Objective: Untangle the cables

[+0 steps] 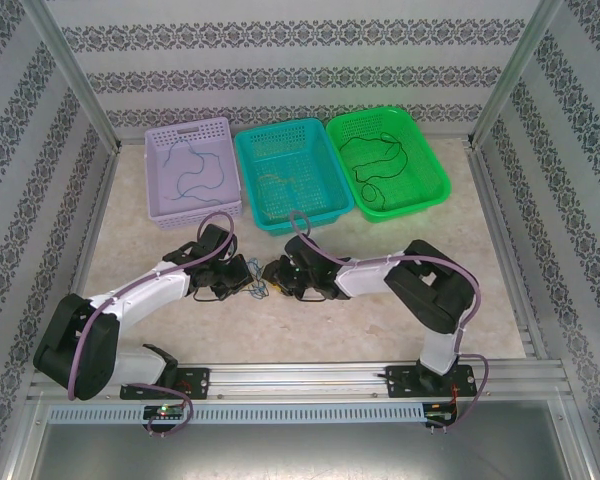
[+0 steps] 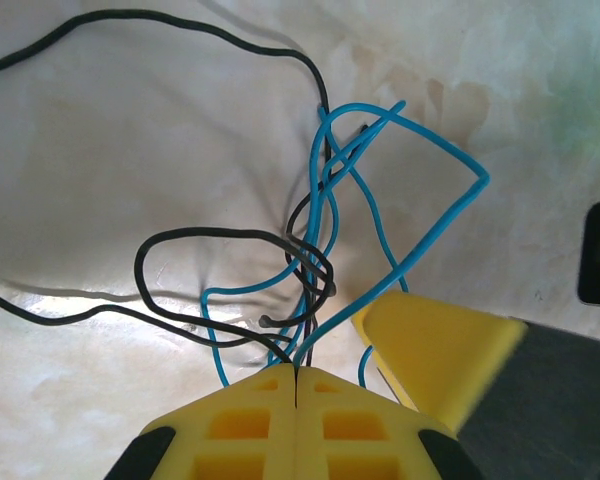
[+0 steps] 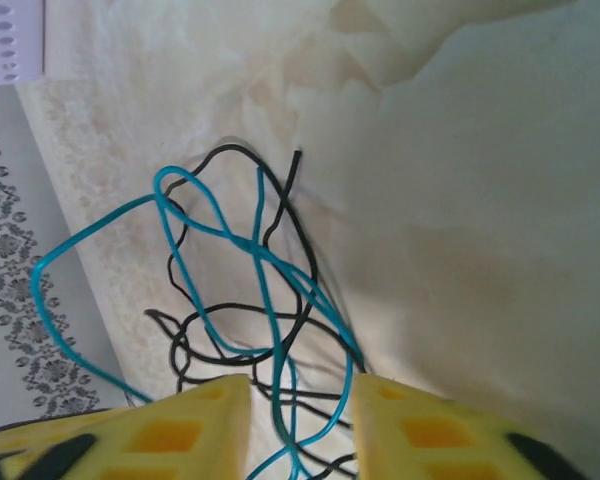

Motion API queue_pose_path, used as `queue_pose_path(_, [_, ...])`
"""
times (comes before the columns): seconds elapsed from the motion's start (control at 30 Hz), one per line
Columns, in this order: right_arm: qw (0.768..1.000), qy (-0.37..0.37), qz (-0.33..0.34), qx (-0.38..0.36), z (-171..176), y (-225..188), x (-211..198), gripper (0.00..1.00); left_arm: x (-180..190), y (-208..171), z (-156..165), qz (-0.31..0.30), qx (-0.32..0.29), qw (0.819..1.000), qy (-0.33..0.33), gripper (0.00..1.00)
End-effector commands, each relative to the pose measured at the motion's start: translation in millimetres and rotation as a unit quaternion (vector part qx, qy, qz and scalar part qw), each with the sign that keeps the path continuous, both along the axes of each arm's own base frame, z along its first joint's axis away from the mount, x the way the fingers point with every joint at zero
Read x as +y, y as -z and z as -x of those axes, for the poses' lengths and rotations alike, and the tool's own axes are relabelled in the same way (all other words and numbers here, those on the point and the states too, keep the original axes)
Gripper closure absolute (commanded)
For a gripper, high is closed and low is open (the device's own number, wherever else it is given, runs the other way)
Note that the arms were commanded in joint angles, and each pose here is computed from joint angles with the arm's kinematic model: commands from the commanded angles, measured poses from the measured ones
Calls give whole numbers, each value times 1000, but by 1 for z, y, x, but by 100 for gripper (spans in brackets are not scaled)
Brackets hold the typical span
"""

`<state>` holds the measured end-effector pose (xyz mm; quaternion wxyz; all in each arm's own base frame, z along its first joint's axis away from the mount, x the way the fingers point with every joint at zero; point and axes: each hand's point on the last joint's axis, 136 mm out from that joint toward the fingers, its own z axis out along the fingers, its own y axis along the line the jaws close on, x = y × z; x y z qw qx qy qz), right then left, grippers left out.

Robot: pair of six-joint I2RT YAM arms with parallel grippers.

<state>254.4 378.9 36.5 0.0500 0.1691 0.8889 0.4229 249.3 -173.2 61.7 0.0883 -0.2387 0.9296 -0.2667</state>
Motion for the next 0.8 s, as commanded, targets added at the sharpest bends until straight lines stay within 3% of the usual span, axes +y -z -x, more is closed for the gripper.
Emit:
queue_pose_path(0.0, [1000,3,-12,-21,-13,-9,9,83,0,-4,0,-9,-6,1000,5,100])
queue_pose_path(0.07, [999,9,-10,-35,-19,-16,7,100,3,-3,3,-15,-4,1000,3,100])
queue_pose_path(0.3, [986,56,87,-130,-26,-70,-79,100,42,3,18,-90,29,995,-36,100])
queue_pose_path(0.5, [959,91,149,-222,-31,-134,-156,100,63,7,18,-100,44,991,-73,100])
queue_pose_path(0.77, [937,107,180,-280,-44,-183,-198,100,69,8,4,-112,51,988,-93,100])
